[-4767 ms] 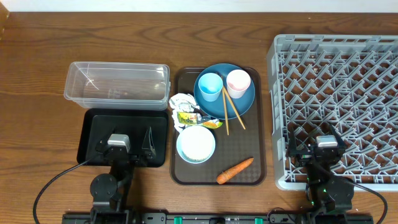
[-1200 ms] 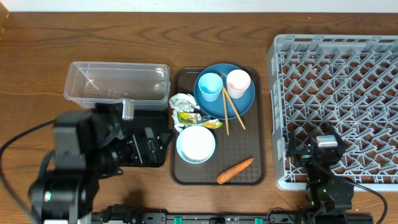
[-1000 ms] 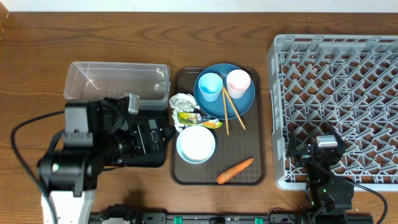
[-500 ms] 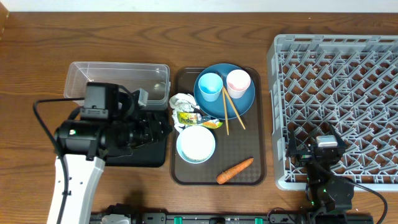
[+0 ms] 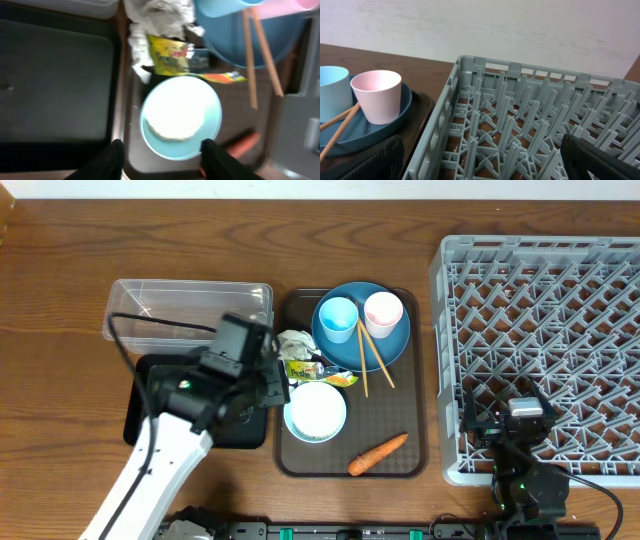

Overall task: Sort waste into correct bins and load items into the dishwasher rack
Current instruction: 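Move the left gripper over the tissue and yellow wrapper on the tray, then lower the left gripper and grasp the yellow Pandan wrapper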

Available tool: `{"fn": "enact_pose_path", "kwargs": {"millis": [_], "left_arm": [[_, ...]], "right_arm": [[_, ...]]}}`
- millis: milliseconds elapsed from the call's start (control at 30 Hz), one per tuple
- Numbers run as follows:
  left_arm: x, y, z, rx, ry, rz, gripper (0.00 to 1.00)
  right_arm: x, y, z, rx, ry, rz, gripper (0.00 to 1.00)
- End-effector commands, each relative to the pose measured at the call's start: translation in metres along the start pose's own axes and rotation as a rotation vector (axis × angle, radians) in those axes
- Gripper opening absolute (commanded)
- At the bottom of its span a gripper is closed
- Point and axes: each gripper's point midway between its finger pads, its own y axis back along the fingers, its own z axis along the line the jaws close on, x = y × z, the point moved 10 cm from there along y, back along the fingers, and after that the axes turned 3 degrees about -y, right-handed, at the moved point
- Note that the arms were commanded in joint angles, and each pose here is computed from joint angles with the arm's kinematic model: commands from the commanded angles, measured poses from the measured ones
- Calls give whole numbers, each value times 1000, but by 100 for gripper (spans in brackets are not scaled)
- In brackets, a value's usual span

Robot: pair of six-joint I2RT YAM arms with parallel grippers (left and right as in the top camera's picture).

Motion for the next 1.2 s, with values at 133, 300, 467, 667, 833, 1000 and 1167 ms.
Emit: {"fn": "enact_pose_path", "kwargs": {"millis": [133,300,467,667,833,1000,1167], "left_arm": [[-9,-37,-4,-96,16,31,63],[-9,-65,-13,-57,8,118,67],[-10,-89,-15,-63,10,170,69],[-11,-105,-15,-78,12,195,70],[-12,-110,-15,-77,14,191,70],[-15,-115,-16,-70,13,180,70],[-16,-118,-17,-69,12,173,98]], "right_arm": [[1,0,0,5,-7,3,99],[1,0,0,5,-7,3,99],[1,0,0,5,-7,3,99],[1,0,0,5,-7,3,99],[1,0,0,5,-7,3,99],[1,0,0,5,-7,3,99],[1,0,0,5,-7,3,99]]}}
